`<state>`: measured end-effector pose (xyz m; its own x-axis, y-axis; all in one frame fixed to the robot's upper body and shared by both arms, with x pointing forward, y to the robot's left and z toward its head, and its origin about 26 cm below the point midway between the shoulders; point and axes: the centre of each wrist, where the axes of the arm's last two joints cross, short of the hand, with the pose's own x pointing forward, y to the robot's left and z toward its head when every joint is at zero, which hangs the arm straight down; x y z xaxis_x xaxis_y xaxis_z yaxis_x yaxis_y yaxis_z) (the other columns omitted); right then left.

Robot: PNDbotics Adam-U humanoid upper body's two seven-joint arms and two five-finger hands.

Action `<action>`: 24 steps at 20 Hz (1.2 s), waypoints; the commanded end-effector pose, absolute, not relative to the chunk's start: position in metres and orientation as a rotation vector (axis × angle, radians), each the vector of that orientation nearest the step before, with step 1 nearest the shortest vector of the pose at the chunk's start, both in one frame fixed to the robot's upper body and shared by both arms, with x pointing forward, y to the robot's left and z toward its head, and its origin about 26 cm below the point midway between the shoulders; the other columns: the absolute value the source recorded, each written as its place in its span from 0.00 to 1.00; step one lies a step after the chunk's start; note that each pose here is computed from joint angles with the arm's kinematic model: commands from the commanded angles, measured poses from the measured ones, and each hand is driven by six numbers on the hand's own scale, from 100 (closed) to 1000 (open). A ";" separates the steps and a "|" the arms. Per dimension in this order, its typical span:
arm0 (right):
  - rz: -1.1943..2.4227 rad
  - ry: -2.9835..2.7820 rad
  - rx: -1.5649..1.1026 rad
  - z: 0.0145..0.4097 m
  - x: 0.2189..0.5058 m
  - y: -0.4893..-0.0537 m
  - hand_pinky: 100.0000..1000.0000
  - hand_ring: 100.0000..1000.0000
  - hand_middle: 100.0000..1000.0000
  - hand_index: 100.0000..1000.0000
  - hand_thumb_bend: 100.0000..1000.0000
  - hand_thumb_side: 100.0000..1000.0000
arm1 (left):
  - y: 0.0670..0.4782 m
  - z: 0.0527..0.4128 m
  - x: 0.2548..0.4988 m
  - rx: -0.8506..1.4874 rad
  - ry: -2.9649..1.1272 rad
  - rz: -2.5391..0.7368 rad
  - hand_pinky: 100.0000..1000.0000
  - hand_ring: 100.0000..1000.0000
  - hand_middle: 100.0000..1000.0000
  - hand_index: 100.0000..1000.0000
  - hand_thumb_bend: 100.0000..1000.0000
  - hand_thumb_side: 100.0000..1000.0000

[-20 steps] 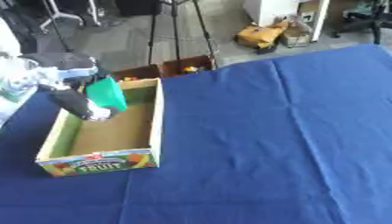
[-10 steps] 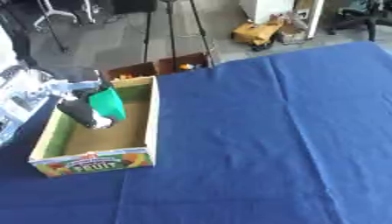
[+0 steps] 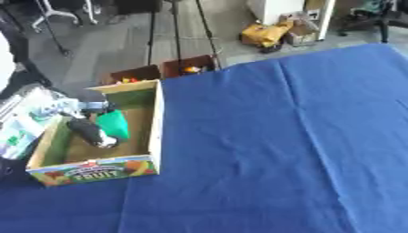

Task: Pick up objects on the table and place them in the box.

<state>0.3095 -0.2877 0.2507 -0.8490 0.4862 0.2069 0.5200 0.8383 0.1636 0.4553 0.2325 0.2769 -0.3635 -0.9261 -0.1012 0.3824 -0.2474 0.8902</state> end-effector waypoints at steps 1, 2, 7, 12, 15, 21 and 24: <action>-0.333 -2.891 -0.783 0.259 0.306 -0.287 0.68 0.57 0.38 0.63 0.00 0.66 | 0.241 0.285 0.457 0.835 -0.986 -1.751 0.53 0.70 0.65 0.93 0.00 0.53; -0.334 -2.890 -0.784 0.259 0.306 -0.287 0.68 0.57 0.38 0.63 0.00 0.66 | 0.242 0.284 0.458 0.830 -0.976 -1.752 0.54 0.71 0.66 0.94 0.00 0.53; -0.337 -2.884 -0.783 0.258 0.306 -0.288 0.68 0.57 0.38 0.63 0.00 0.66 | 0.245 0.284 0.459 0.829 -0.968 -1.757 0.71 0.84 0.81 1.00 0.00 0.59; -0.335 -2.879 -0.780 0.257 0.306 -0.288 0.68 0.57 0.38 0.63 0.00 0.66 | 0.243 0.290 0.457 0.845 -0.995 -1.793 0.89 0.96 0.89 1.00 0.07 0.64; -0.334 -2.876 -0.776 0.256 0.306 -0.288 0.68 0.57 0.38 0.63 0.00 0.66 | 0.241 0.296 0.454 0.899 -0.993 -1.815 1.00 1.00 0.95 1.00 0.25 0.70; -0.329 -2.867 -0.775 0.254 0.305 -0.288 0.68 0.57 0.38 0.63 0.00 0.66 | 0.237 0.315 0.445 1.069 -1.041 -1.808 1.00 1.00 0.97 1.00 0.29 0.72; -0.329 -2.864 -0.778 0.254 0.305 -0.288 0.68 0.57 0.38 0.63 0.00 0.66 | 0.235 0.330 0.435 1.165 -1.110 -1.773 1.00 1.00 0.97 1.00 0.26 0.71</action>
